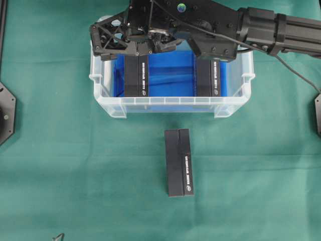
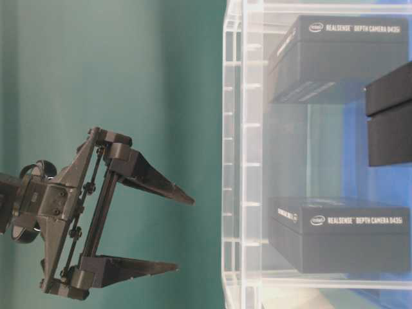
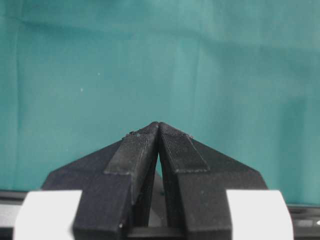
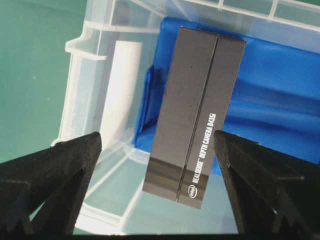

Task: Take the box out of the case with the right arm.
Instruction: 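Lower the right gripper around the left box and close it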

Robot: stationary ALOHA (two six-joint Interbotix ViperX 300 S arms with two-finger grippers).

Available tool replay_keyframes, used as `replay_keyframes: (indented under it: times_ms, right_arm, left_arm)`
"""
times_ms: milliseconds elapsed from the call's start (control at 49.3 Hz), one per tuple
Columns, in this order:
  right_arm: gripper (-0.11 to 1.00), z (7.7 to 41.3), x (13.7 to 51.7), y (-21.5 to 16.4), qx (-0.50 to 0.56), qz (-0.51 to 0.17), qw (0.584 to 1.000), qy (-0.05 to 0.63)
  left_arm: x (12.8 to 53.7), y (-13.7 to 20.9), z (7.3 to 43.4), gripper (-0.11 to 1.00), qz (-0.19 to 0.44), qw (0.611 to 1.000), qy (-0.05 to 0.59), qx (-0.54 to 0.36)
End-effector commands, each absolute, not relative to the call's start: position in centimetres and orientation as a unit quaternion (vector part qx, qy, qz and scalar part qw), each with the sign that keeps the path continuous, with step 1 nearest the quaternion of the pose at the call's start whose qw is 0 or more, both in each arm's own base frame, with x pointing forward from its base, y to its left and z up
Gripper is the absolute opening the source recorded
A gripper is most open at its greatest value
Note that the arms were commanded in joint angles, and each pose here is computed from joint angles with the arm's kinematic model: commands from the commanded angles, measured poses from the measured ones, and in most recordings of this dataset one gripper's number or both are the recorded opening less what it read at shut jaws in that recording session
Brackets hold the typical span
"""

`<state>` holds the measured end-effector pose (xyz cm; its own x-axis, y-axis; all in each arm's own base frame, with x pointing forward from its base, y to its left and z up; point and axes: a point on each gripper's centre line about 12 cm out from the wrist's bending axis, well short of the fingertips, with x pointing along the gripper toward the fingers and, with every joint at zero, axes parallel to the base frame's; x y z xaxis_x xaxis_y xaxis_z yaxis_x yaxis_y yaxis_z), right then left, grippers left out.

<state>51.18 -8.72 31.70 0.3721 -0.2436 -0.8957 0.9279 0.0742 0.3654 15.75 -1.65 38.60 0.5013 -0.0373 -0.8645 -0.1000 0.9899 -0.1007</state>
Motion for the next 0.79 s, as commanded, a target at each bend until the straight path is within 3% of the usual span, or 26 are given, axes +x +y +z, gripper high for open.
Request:
replay_keyframes:
  times_ms: [0,771]
  right_arm:
    - [0.96,33.5,51.0,-8.9,0.519,-0.44,0.661,0.317]
    - [0.96,32.0,51.6,-8.9,0.514,-0.447,0.655,0.327]
  left_arm:
    - [15.9,-1.7,38.9,0.02,0.018,0.867,0.494,-0.069]
    - [15.8,-1.7,38.9,0.02,0.017,0.866,0.494,-0.068]
